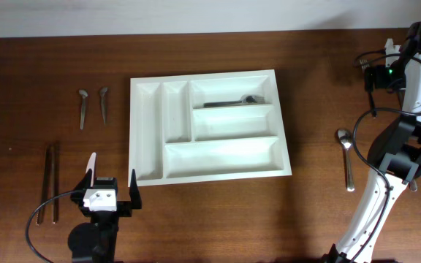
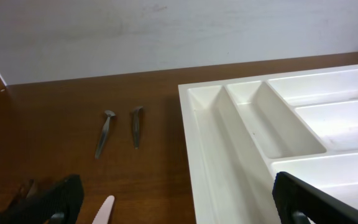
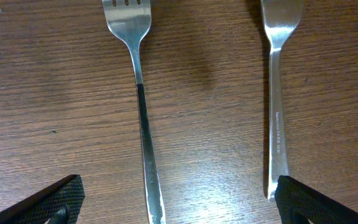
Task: Pack container
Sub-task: 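Lower the right gripper onto the left fork and close it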
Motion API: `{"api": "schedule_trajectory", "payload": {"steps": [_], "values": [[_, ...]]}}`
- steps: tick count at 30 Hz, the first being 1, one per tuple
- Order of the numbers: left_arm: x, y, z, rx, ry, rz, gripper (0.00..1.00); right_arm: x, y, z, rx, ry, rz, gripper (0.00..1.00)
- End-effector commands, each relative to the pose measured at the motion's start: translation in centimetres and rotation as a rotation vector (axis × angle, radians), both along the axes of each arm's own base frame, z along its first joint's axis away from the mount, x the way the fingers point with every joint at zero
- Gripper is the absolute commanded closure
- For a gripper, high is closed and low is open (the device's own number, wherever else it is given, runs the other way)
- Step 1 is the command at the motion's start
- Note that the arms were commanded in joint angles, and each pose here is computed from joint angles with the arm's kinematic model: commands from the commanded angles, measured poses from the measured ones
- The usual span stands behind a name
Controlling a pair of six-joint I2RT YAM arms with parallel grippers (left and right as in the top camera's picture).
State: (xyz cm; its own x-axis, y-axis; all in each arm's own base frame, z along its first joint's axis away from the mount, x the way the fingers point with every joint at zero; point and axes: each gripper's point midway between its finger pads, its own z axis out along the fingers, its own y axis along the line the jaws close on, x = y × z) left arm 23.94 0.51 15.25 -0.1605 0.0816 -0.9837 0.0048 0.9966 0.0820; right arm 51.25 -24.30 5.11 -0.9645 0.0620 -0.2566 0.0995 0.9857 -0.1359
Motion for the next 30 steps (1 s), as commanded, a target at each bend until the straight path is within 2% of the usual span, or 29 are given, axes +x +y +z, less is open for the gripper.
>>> {"api": "schedule_trajectory", "payload": {"steps": [1, 30], "values": [[0.0, 0.2, -0.1, 0.018, -0.001, 0.009, 0.01, -0.2, 0.2, -2.0, 0.019, 0.032, 0.014, 0.01], [0.0, 0.2, -0.1, 0.018, -0.001, 0.009, 0.01, -0.8, 2.9, -5.4, 0.097, 0.106, 0.071, 0.01]]}}
